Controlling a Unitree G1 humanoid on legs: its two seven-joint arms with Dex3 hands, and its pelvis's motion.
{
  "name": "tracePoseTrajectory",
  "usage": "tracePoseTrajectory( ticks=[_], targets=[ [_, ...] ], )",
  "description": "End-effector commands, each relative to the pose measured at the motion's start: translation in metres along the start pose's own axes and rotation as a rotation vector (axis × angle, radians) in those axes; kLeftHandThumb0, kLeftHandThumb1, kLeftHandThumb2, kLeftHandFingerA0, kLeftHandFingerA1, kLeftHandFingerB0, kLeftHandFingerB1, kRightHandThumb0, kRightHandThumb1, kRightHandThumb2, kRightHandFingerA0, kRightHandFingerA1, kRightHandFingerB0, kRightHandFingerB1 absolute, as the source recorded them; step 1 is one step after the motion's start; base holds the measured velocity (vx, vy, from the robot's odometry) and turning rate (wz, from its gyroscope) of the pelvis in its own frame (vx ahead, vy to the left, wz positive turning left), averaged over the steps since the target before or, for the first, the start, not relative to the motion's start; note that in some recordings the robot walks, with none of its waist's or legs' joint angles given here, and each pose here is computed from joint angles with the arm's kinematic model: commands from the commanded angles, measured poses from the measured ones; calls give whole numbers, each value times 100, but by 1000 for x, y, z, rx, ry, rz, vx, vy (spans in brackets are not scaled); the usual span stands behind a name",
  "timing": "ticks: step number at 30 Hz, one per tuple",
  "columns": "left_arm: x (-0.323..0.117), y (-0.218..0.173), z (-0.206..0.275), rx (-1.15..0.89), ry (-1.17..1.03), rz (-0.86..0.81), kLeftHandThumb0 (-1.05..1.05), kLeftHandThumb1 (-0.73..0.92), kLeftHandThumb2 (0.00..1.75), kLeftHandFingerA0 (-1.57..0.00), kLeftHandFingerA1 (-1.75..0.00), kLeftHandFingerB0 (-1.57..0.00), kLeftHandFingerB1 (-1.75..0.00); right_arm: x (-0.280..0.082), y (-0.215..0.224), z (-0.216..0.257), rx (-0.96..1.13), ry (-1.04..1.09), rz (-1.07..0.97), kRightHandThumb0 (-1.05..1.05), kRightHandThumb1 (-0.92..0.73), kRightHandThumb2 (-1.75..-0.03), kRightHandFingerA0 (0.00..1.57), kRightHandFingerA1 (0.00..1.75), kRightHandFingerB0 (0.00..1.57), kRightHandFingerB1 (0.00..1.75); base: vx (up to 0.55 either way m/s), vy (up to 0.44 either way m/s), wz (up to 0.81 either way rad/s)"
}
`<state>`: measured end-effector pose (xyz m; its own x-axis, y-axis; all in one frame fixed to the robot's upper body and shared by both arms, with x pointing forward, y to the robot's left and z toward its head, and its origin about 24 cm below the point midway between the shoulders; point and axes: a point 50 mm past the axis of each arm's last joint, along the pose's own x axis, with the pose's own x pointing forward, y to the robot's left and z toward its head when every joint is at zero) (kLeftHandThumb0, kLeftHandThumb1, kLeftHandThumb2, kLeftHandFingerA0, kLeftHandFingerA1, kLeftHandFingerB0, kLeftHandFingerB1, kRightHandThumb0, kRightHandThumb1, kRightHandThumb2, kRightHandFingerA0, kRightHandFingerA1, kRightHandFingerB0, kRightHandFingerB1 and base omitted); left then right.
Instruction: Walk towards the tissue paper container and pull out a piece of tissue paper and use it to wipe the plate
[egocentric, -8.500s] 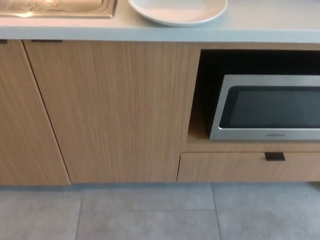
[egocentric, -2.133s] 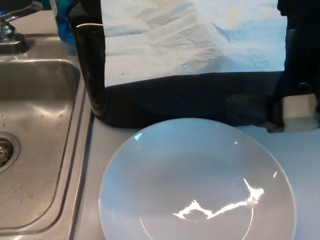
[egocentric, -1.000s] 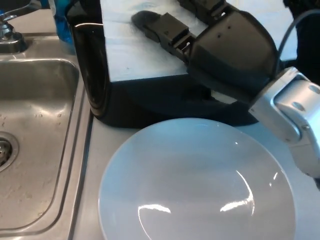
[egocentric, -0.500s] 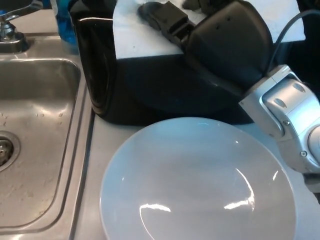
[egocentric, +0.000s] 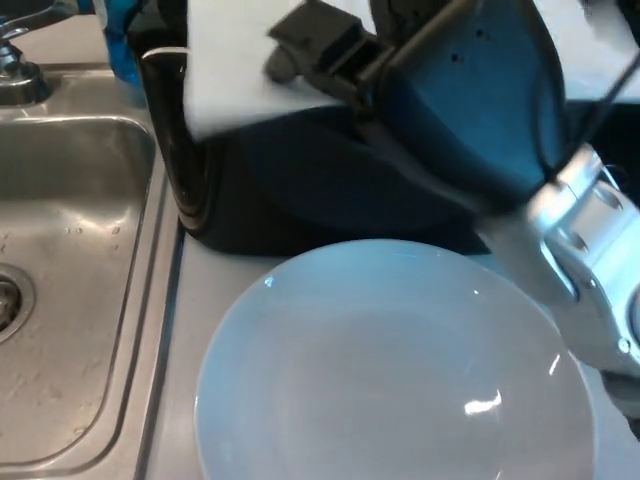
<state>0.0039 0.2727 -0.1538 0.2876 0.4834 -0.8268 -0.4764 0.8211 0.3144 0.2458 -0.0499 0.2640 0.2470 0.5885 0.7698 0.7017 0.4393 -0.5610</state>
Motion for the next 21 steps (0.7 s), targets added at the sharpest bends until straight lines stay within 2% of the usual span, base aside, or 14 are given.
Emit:
tracePoseTrajectory(
  ticks=[1, 2, 6, 7, 8, 11, 12, 15, 16, 18, 21],
  targets=[
    [0, 7, 6, 18, -68, 28, 5, 78, 87, -81, -96, -64, -70, -1, -14, 5, 37, -31, -102, -40, -62, -82, 107, 167, 82, 96, 0, 0, 0],
    [-1, 7, 6, 27, -71, 31, 3, 80, 81, -81, -98, -64, -70, -1, -16, -4, -31, -15, -100, -40, -65, -82, 110, 167, 80, 102, 0, 0, 0],
    [-1, 7, 6, 35, -76, 29, 3, 80, 80, -81, -98, -64, -70, -1, -18, -9, -51, -15, -106, -40, -64, -82, 111, 167, 80, 105, 0, 0, 0],
    [-1, 6, 5, 34, -73, 29, 5, 79, 86, -80, -98, -64, -70, 0, -20, -17, -63, 2, -103, -38, -67, -83, 107, 169, 76, 119, 0, 0, 0],
    [-1, 6, 5, 37, -73, 27, 3, 80, 83, -78, -94, -63, -69, 2, -22, -24, -70, 11, -103, -39, -69, -86, 109, 170, 80, 114, 0, 0, 0],
    [-1, 6, 5, 44, -74, 24, 3, 80, 83, -78, -94, -63, -69, 3, -24, -28, -72, 12, -103, -39, -69, -86, 109, 170, 80, 114, 0, 0, 0],
    [-1, 6, 5, 49, -75, 26, 1, 79, 81, -79, -92, -63, -69, 5, -24, -31, -81, 27, -84, -41, -73, -84, 105, 172, 81, 104, 0, 0, 0],
    [-1, 5, 6, 61, -79, 27, 0, 78, 79, -81, -92, -64, -70, 8, -26, -39, -100, 49, -49, -40, -73, -86, 106, 171, 82, 104, 0, 0, 0],
    [0, 5, 6, 33, -69, 22, 4, 76, 85, -83, -95, -66, -71, 9, -26, -41, -124, 52, -33, -44, -74, -86, 107, 171, 82, 101, 0, 0, 0],
    [-1, 4, 6, 58, -78, 26, 4, 78, 81, -79, -92, -63, -68, 10, -27, -43, -121, 50, -29, -46, -70, -90, 105, 172, 80, 98, 0, 0, 0],
    [-1, 4, 6, 76, -84, 30, -1, 78, 76, -77, -91, -62, -67, 14, -32, -41, -128, 18, -78, -42, -66, -84, 106, 171, 79, 108, 0, 0, 0]
  ],
)
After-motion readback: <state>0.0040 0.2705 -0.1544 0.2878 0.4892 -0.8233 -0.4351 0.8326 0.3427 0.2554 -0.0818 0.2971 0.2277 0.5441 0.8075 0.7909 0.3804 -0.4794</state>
